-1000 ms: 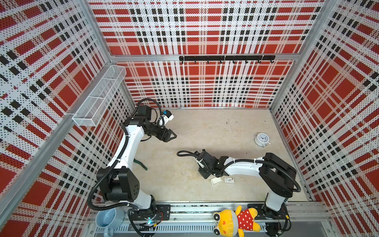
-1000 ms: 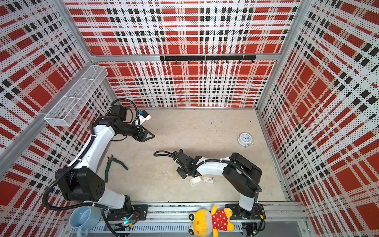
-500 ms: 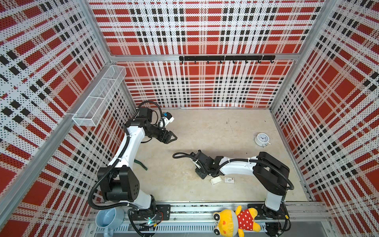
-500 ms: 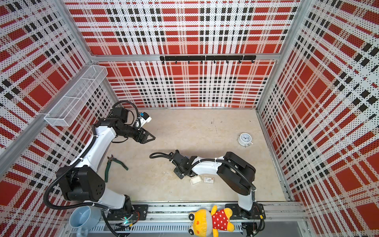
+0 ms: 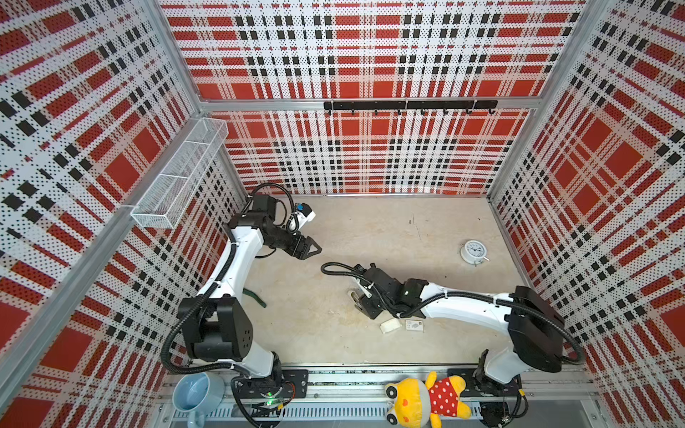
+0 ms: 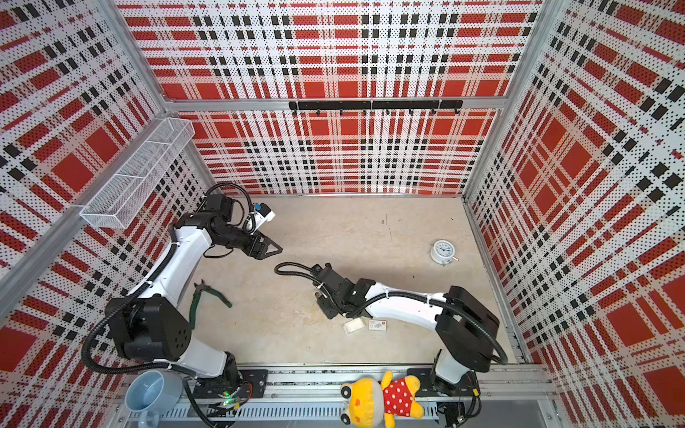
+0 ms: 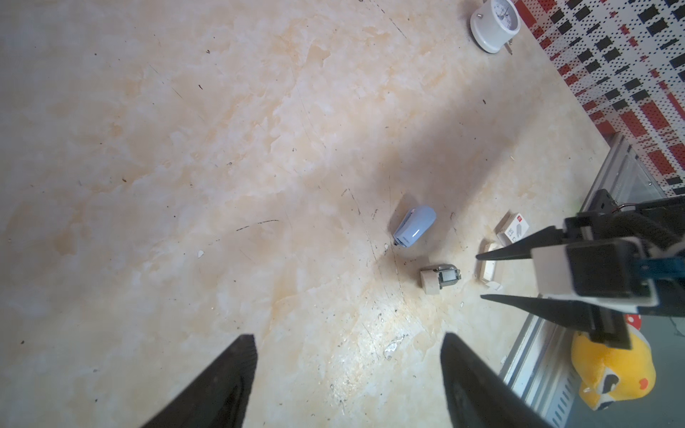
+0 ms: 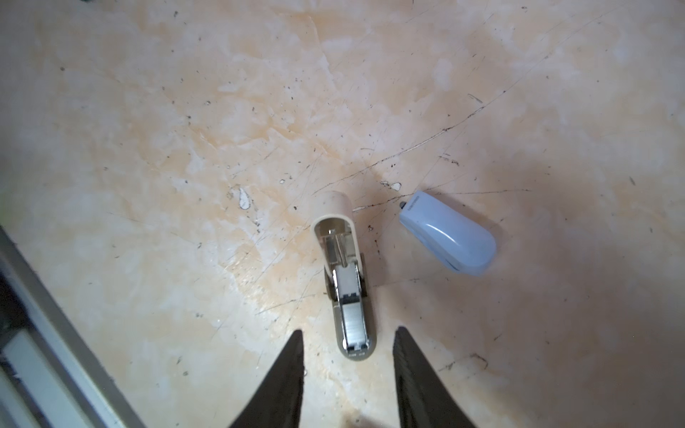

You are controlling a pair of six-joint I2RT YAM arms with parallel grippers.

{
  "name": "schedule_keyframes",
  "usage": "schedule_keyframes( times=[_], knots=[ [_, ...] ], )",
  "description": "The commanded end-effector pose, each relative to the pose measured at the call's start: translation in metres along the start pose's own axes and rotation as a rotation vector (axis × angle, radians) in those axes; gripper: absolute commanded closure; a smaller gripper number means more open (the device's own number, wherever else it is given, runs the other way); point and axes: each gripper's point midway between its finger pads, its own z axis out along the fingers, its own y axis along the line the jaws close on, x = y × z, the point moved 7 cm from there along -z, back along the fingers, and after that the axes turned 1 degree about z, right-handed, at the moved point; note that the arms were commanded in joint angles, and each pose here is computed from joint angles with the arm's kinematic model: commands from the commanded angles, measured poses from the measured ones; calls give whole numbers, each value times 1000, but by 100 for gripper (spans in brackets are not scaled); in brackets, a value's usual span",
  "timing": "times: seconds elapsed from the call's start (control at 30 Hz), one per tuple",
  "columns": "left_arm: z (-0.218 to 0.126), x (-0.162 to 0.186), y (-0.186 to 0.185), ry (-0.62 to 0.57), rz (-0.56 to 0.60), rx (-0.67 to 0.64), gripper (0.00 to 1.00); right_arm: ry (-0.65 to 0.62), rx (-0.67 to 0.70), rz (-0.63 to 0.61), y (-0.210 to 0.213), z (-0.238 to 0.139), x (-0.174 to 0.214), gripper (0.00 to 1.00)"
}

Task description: Load the staples into the stapler

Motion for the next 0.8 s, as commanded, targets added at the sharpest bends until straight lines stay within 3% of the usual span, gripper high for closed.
schedule_keyframes(
  times=[0.0, 0.2, 0.33, 0.77],
  knots=[
    [3, -5, -1, -3, 53, 1, 20, 73, -73, 121, 4, 1, 18, 62],
    [14, -2, 0, 44, 103, -6, 21, 92, -216, 312, 15, 13, 26, 75],
    [17, 0, 0, 50, 113, 6, 21, 83, -240, 392, 16, 20, 30, 75],
    [27, 2, -5, 67, 132, 45, 22, 187, -175, 434, 9, 54, 49, 79]
  ],
)
